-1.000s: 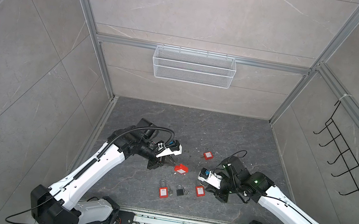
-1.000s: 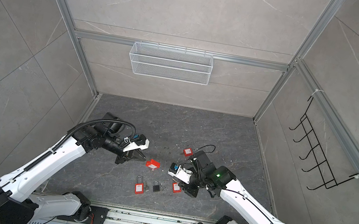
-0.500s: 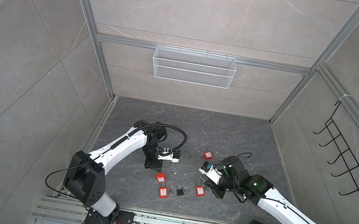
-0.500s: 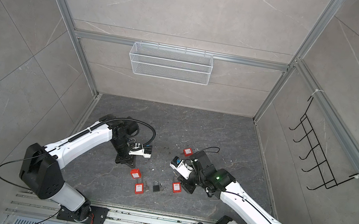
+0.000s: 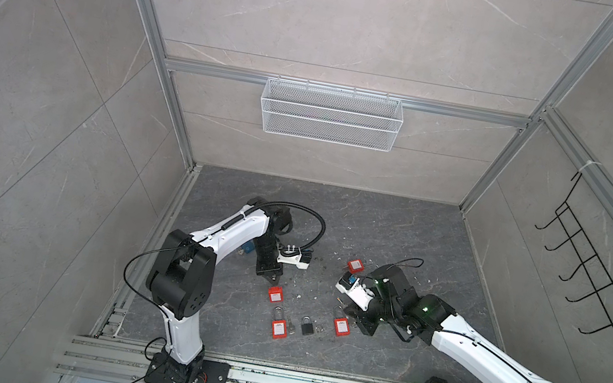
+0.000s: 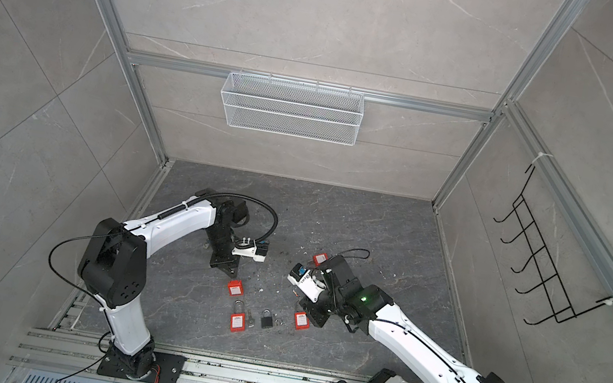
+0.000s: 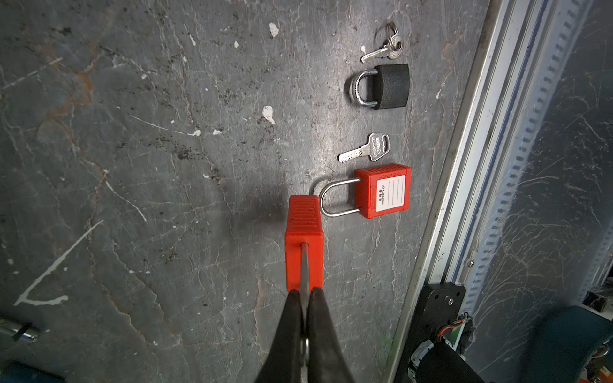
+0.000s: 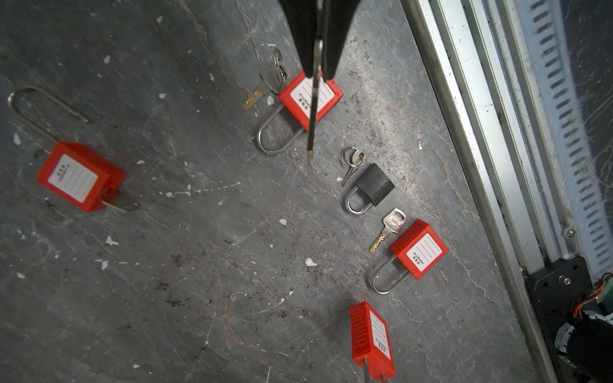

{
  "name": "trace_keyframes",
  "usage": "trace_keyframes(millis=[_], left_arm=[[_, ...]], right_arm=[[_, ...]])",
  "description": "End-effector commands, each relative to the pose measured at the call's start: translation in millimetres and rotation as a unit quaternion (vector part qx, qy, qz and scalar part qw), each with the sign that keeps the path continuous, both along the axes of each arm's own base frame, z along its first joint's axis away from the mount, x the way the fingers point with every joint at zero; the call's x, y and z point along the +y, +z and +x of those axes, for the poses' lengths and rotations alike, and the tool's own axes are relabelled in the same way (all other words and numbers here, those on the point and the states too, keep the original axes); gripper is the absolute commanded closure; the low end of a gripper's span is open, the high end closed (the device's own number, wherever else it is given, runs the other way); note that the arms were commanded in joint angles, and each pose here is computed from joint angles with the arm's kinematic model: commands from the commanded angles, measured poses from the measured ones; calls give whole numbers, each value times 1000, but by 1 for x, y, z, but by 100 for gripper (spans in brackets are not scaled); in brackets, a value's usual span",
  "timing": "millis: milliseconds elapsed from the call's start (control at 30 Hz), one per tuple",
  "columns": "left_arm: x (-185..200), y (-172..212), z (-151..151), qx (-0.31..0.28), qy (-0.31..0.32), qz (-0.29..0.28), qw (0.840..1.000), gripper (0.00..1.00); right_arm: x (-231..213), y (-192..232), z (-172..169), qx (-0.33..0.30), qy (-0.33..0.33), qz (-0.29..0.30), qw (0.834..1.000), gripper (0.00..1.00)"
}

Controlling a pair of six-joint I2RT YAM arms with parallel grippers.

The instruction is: Lock with the key

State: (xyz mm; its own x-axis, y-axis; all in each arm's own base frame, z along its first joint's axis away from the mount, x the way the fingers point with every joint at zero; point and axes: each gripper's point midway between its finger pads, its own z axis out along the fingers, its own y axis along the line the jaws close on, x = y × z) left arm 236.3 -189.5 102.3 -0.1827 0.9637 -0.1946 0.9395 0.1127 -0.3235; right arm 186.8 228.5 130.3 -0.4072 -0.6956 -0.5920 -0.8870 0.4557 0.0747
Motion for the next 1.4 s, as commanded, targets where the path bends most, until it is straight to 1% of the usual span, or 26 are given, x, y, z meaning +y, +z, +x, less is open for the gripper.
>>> trace_keyframes(millis=[0, 233, 367, 433, 467, 567, 800, 1000, 1100, 1133, 1233, 1367], left_arm=[[-6, 4, -2, 20, -11, -18, 1000, 100], [-8, -10, 3, 29, -9, -10, 999, 100], [-8, -16, 9, 25, -8, -3, 1000, 100], [-7, -20, 11, 24, -9, 2, 1000, 100], [-7, -22, 12, 24, -9, 3, 1000, 99], [-7, -28, 18, 14, -8, 8, 1000, 92], [-1, -34, 36, -18, 5, 13, 1000, 83], [3, -41, 49, -31, 22, 11, 999, 81], [2, -42, 56, -42, 28, 4, 999, 80], [1, -42, 57, -42, 30, 0, 999, 80], [2, -40, 66, -52, 45, -5, 998, 74], [4, -32, 76, -75, 64, -19, 995, 73]], right_arm=[[4, -3, 0, 12, 0, 8, 1000, 100], [10, -5, 0, 28, -3, 17, 999, 100], [13, 3, 3, 33, -25, 32, 999, 100], [14, 3, 2, 46, -37, 39, 997, 100], [16, 4, 2, 54, -43, 44, 997, 100], [20, 5, 5, 72, -62, 53, 994, 100], [30, -1, 13, 107, -112, 63, 986, 100], [37, -10, 17, 133, -146, 46, 979, 100], [48, -10, 17, 140, -156, 53, 976, 100], [51, -10, 17, 142, -158, 53, 976, 100], [63, -9, 16, 156, -169, 53, 972, 100], [79, -9, 15, 176, -186, 53, 965, 100]])
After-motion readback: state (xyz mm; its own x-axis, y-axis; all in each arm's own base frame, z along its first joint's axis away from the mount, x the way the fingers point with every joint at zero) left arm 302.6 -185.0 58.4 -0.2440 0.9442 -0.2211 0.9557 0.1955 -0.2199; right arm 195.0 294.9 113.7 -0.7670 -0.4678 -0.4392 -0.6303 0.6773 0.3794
